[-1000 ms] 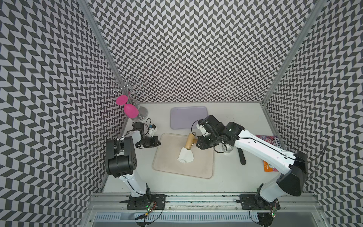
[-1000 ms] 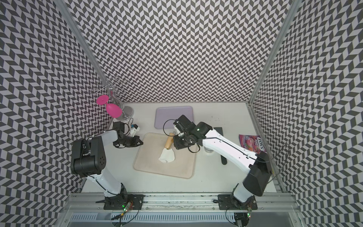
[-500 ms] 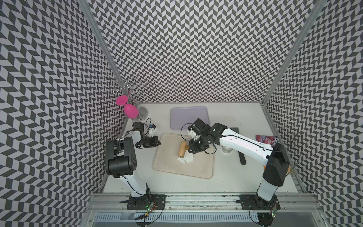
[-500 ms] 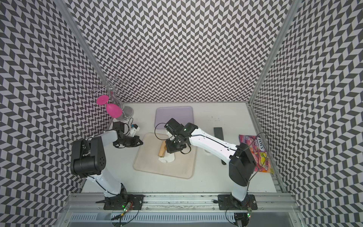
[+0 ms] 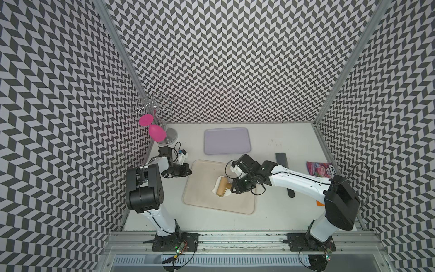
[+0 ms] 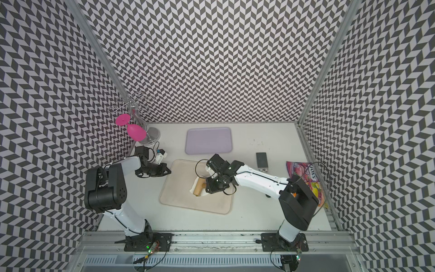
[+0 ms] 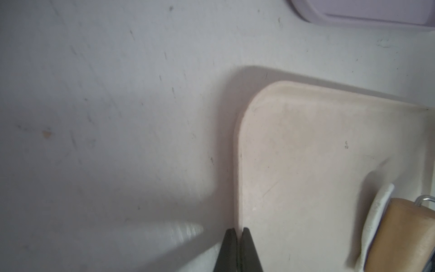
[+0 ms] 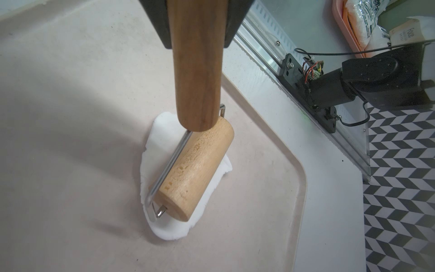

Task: Roll out the dumpling wrappers from the dough
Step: Flatten out the dough on the work surface.

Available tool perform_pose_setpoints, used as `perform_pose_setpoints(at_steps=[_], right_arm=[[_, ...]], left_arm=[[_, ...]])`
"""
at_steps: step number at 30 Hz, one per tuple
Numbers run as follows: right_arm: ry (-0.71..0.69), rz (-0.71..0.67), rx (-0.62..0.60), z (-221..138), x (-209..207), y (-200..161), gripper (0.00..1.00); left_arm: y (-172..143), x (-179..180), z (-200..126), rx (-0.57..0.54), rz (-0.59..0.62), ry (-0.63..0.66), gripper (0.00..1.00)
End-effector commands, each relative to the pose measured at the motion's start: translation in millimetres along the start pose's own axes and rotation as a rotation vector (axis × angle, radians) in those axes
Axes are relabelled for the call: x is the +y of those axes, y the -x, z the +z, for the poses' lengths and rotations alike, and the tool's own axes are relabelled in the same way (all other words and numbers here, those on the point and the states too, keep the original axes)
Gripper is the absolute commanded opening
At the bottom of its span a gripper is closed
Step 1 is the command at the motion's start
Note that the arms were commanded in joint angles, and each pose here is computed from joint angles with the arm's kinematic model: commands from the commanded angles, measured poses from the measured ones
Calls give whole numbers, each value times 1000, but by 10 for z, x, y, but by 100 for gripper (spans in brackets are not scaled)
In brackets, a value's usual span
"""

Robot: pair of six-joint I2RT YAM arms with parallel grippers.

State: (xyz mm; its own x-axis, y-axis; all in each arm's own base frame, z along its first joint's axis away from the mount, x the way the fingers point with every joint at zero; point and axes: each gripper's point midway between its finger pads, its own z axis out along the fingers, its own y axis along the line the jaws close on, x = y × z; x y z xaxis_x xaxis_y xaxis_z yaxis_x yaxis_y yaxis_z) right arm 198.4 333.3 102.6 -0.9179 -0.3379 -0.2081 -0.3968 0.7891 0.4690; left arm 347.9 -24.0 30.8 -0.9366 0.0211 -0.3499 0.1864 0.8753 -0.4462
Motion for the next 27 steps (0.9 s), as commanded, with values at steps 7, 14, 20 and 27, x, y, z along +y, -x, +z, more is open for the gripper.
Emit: perform_pose_setpoints(at_steps=[7, 14, 20, 27], right_arm=[[-235, 197, 276, 6, -865, -963, 0], [-252, 258, 253, -208, -1024, -960, 0], [-264, 267, 183, -532, -1016, -728, 0], [-79, 145, -1, -1031, -311, 19, 0]], left_arm=[[71, -73, -78, -35, 10, -38, 0], [70, -79, -75, -35, 11, -40, 0], [73, -87, -91, -38, 11, -45, 0], [81, -111, -105, -43, 16, -53, 0]])
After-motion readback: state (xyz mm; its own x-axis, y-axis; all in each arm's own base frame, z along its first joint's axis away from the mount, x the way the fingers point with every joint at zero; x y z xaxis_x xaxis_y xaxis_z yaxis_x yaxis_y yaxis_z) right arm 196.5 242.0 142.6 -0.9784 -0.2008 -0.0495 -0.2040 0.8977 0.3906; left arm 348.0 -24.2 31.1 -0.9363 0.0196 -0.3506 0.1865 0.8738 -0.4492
